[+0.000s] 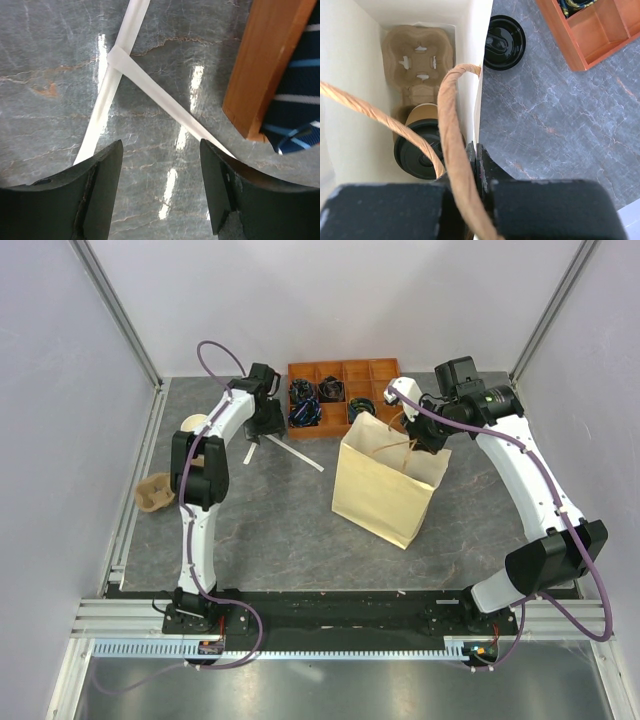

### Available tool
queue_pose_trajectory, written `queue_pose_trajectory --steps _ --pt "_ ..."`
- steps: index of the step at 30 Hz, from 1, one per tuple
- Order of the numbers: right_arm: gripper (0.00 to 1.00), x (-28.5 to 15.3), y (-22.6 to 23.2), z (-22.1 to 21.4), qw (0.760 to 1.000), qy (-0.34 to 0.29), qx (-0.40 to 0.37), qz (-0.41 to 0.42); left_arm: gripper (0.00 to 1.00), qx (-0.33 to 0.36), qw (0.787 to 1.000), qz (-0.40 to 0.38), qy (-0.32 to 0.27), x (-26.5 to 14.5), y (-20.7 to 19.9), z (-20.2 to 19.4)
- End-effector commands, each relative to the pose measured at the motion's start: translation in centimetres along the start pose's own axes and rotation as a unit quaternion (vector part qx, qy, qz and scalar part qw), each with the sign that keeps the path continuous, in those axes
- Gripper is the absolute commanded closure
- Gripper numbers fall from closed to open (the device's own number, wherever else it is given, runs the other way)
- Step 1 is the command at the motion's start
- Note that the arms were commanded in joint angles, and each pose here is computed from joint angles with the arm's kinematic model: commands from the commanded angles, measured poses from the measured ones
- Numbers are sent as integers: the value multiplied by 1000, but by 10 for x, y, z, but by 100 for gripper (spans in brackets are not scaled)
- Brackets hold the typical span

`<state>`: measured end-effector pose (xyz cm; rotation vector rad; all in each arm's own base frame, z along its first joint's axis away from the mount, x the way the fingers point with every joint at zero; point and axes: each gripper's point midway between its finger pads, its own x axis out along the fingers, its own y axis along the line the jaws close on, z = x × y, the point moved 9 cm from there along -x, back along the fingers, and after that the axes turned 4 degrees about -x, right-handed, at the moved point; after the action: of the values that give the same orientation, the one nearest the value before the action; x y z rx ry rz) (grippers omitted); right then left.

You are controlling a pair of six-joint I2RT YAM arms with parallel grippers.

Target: Pack the takeout coffee

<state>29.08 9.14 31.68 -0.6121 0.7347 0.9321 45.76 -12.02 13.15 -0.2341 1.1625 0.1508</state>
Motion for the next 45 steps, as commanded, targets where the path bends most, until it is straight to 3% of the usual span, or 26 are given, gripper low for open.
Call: queue_pose_trajectory --steps 1,8,11,16,22,28,35,39,45 --pt "91 -15 2 4 1000 2 7 -10 30 -34 999 -11 -40 5 -12 16" --pt "84 -19 3 6 1000 7 12 -8 34 -32 999 -7 -34 23 -15 13" --pt "71 -20 3 7 1000 7 13 -7 37 -24 999 -2 -30 28 -16 9" --pt "64 -20 2 7 1000 6 14 -9 41 -6 1000 11 -20 35 -14 4" --pt "57 -21 2 7 1000 5 11 -9 57 13 1000 13 0 34 -10 -2" --pt "40 -23 2 7 1000 5 8 -12 76 22 1000 -1 16 24 -9 -7" --pt "28 -26 3 8 1000 2 7 -15 98 13 999 -37 25 -7 -10 -14" --pt "18 -29 3 11 1000 -5 14 -22 98 8 997 -75 10 -44 -13 -10" --pt "6 -34 4 13 999 -15 29 -35 98 25 988 -134 -77 -118 -16 9"
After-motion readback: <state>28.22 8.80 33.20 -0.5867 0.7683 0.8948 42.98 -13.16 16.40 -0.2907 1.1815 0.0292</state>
